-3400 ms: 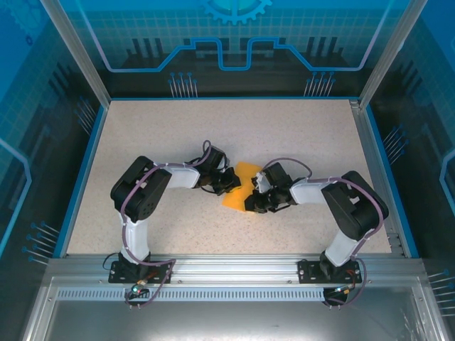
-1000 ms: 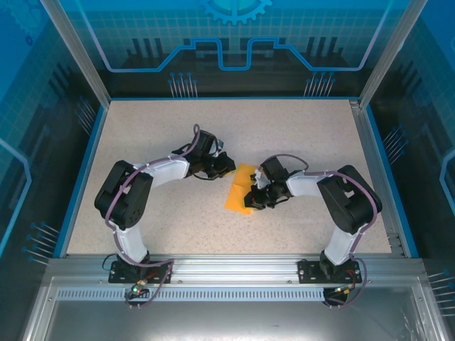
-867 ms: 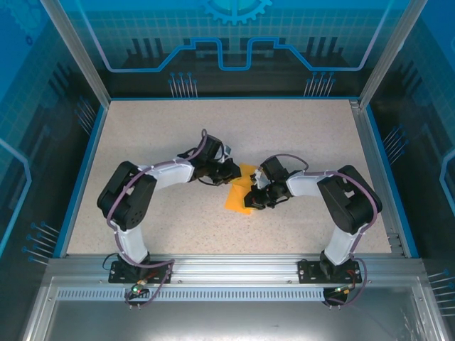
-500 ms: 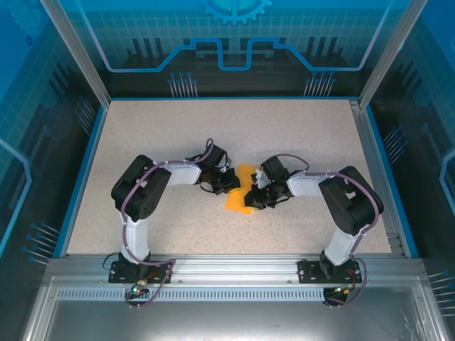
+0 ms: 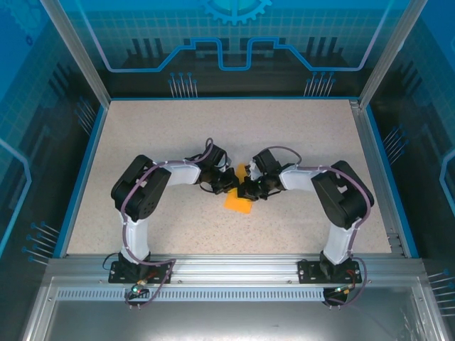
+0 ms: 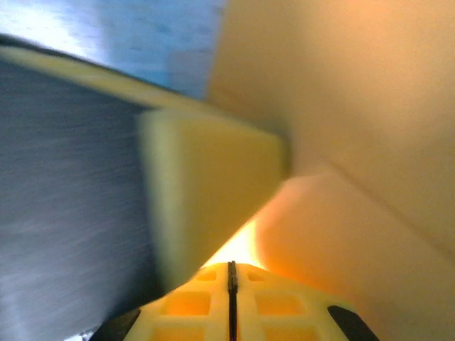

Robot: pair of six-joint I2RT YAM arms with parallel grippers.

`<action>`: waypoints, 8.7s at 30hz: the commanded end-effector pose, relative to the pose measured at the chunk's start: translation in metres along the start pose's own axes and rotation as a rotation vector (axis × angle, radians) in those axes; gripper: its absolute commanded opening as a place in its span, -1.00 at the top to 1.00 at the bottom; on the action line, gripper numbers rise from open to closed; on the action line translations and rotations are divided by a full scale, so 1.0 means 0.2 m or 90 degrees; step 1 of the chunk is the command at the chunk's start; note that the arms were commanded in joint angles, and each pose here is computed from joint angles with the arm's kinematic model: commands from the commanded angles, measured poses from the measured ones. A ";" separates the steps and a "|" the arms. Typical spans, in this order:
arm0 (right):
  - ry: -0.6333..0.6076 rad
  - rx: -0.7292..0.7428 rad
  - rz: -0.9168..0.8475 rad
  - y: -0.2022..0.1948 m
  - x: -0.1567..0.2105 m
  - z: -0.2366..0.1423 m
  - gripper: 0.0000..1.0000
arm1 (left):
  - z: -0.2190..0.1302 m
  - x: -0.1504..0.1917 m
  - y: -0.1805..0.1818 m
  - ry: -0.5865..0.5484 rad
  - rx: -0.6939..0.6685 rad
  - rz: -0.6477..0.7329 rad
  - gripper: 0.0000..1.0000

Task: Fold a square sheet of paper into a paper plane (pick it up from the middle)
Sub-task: Fold the triangle a second time at the center of the table, then turn over the paper at the center of the table.

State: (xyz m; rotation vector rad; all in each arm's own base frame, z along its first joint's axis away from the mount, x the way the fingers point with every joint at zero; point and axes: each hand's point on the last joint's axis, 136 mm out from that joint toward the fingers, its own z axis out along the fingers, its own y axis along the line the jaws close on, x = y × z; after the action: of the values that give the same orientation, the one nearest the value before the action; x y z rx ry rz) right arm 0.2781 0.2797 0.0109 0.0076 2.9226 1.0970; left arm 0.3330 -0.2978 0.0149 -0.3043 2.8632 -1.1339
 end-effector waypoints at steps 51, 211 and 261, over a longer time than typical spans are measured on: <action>0.068 0.012 0.018 -0.18 0.42 -0.11 0.71 | 0.02 0.05 0.18 0.010 -0.080 -0.038 0.89; -0.088 0.042 0.096 -0.18 0.03 -0.21 0.34 | -0.03 -0.01 -0.03 0.036 -0.003 0.035 0.68; -0.093 -0.007 0.123 -0.15 -0.06 -0.16 0.38 | -0.08 -0.03 -0.08 0.022 -0.003 0.062 0.54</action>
State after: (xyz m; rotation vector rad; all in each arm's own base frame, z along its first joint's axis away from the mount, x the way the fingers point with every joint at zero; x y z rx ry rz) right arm 0.2844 0.2273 0.0181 0.3627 2.8562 1.0033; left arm 0.3318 -0.2951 0.0196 -0.1977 2.9227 -1.1278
